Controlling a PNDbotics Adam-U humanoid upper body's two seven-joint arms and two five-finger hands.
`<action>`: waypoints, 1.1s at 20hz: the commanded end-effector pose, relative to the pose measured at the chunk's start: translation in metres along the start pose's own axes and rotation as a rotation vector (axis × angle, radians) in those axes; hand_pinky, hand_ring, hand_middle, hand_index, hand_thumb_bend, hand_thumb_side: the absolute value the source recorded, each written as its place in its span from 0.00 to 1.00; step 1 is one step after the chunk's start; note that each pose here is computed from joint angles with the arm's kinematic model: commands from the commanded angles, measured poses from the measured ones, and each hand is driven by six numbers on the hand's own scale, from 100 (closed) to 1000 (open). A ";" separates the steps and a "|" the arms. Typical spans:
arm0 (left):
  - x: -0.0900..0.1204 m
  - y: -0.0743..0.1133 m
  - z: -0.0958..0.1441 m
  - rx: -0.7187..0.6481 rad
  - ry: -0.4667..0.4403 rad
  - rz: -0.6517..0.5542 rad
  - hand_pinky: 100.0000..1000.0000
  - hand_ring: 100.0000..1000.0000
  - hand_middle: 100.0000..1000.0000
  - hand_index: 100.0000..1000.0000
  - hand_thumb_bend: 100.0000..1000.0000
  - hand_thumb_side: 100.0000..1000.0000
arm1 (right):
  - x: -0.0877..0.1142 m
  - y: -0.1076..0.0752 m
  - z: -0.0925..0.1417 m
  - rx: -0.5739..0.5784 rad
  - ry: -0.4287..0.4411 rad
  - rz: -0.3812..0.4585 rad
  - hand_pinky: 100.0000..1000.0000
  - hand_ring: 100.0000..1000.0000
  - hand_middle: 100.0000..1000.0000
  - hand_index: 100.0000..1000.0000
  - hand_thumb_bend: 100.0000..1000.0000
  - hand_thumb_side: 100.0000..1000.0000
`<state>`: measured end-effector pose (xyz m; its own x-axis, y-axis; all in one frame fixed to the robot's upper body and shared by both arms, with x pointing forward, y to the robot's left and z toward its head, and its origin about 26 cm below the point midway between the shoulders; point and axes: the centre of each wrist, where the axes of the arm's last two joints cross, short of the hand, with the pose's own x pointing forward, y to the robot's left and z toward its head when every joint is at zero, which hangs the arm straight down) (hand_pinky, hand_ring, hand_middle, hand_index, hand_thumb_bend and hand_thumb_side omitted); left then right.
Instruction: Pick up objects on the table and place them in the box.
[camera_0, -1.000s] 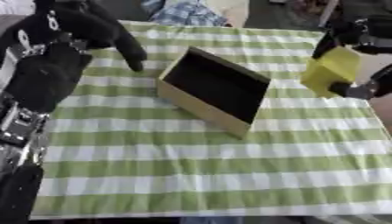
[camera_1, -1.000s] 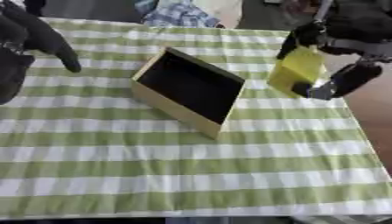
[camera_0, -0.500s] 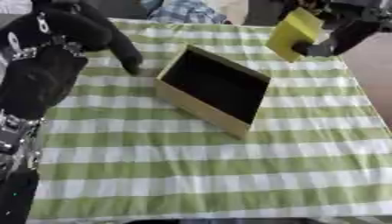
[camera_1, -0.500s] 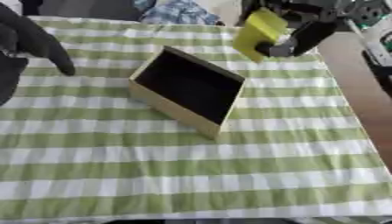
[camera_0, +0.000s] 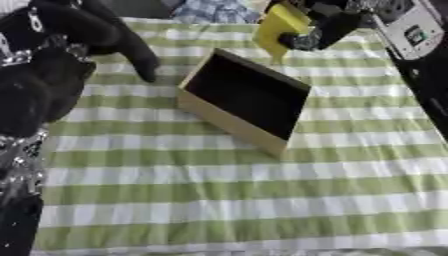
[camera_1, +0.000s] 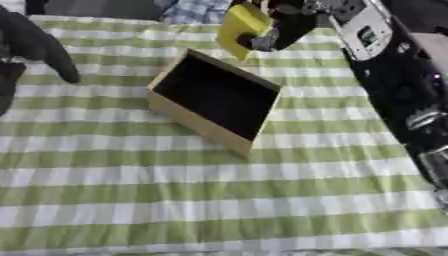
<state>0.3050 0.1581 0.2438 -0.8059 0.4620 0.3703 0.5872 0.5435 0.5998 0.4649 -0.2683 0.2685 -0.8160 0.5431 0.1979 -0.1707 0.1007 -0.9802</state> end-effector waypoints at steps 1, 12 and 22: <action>0.004 0.003 -0.008 0.005 -0.036 -0.009 0.51 0.61 0.60 0.76 0.00 0.63 | 0.001 -0.008 -0.007 0.098 -0.071 0.070 0.01 0.43 0.48 0.70 0.00 0.43; 0.004 0.001 -0.014 0.024 -0.060 0.005 0.51 0.61 0.60 0.76 0.00 0.61 | -0.007 0.022 -0.025 0.182 -0.066 0.013 0.02 0.43 0.47 0.69 0.00 0.49; 0.004 0.001 -0.016 0.015 -0.064 0.004 0.51 0.61 0.60 0.76 0.00 0.62 | -0.009 0.044 -0.032 0.268 -0.043 0.044 0.08 0.47 0.51 0.71 0.00 0.51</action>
<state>0.3042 0.1501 0.2493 -0.7912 0.5001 0.3520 0.6046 0.5526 0.5737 0.4816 -0.2406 0.2120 -0.7618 0.5918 0.2635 -0.3037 0.0330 -0.9522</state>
